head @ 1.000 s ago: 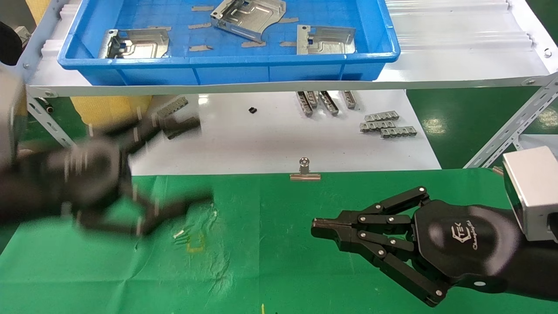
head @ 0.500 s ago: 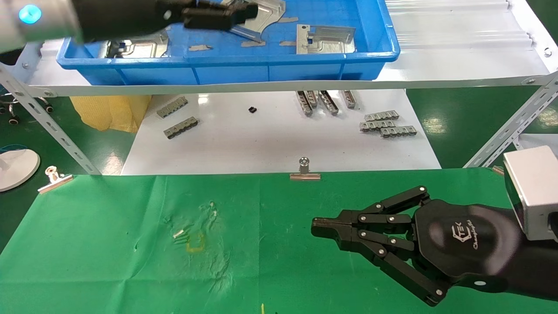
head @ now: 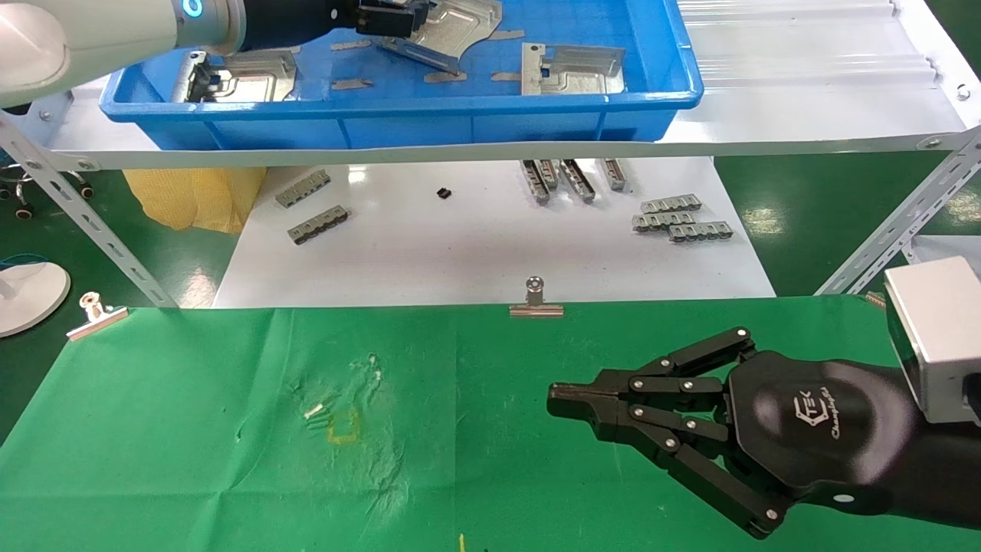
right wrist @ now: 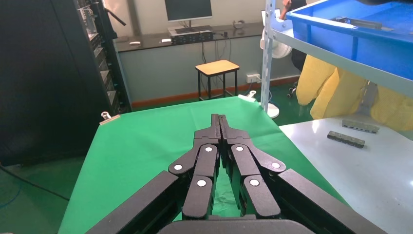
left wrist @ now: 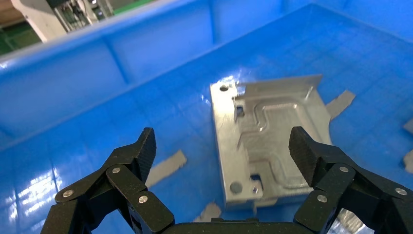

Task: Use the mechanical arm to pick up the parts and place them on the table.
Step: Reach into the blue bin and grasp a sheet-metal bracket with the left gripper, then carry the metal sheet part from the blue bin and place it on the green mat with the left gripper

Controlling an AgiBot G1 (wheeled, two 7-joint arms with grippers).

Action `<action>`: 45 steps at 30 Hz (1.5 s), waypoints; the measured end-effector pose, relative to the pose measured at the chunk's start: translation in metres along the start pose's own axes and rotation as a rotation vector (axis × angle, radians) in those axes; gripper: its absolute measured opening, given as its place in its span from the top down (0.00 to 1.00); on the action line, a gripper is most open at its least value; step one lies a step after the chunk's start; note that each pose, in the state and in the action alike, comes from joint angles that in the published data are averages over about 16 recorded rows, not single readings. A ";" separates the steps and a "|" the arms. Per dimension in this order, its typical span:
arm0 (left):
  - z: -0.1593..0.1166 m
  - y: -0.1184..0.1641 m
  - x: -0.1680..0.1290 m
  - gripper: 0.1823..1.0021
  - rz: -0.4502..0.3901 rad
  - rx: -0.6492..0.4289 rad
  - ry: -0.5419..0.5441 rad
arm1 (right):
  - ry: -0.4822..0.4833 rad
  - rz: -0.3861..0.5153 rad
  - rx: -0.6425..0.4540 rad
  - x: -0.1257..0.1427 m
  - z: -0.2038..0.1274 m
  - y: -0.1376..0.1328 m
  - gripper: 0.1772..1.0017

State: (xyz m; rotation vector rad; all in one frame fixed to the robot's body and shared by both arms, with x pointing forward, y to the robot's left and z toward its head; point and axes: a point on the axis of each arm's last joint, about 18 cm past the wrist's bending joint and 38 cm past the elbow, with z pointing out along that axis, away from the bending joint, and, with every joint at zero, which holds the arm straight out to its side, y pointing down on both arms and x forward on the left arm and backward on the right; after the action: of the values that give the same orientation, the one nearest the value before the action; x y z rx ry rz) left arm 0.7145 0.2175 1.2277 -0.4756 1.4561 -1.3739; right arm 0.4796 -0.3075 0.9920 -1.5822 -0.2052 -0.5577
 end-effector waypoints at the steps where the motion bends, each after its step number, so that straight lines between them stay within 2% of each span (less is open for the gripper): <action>1: 0.001 0.002 0.000 0.01 -0.002 -0.006 -0.004 | 0.000 0.000 0.000 0.000 0.000 0.000 0.98; 13: 0.003 0.010 0.001 0.08 -0.024 -0.028 -0.010 | 0.000 0.000 0.000 0.000 0.000 0.000 0.90; 20: 0.004 0.011 0.002 0.19 -0.020 -0.026 -0.012 | 0.000 0.000 0.000 0.000 0.000 0.000 0.77; 36: 0.008 0.014 0.004 0.66 -0.007 -0.017 -0.024 | 0.000 0.000 0.000 0.000 0.000 0.000 0.32; 41: 0.007 0.009 0.002 0.77 -0.013 0.006 -0.028 | 0.000 0.000 0.000 0.000 0.000 0.000 0.20; 45: 0.001 0.004 -0.002 0.83 -0.021 0.032 -0.022 | 0.000 0.000 0.000 0.000 0.000 0.000 0.13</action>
State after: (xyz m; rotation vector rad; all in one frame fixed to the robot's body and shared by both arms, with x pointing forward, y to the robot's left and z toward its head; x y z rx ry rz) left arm 0.7180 0.2197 1.2253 -0.4845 1.4129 -1.4026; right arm 0.4796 -0.3075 0.9920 -1.5822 -0.2052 -0.5577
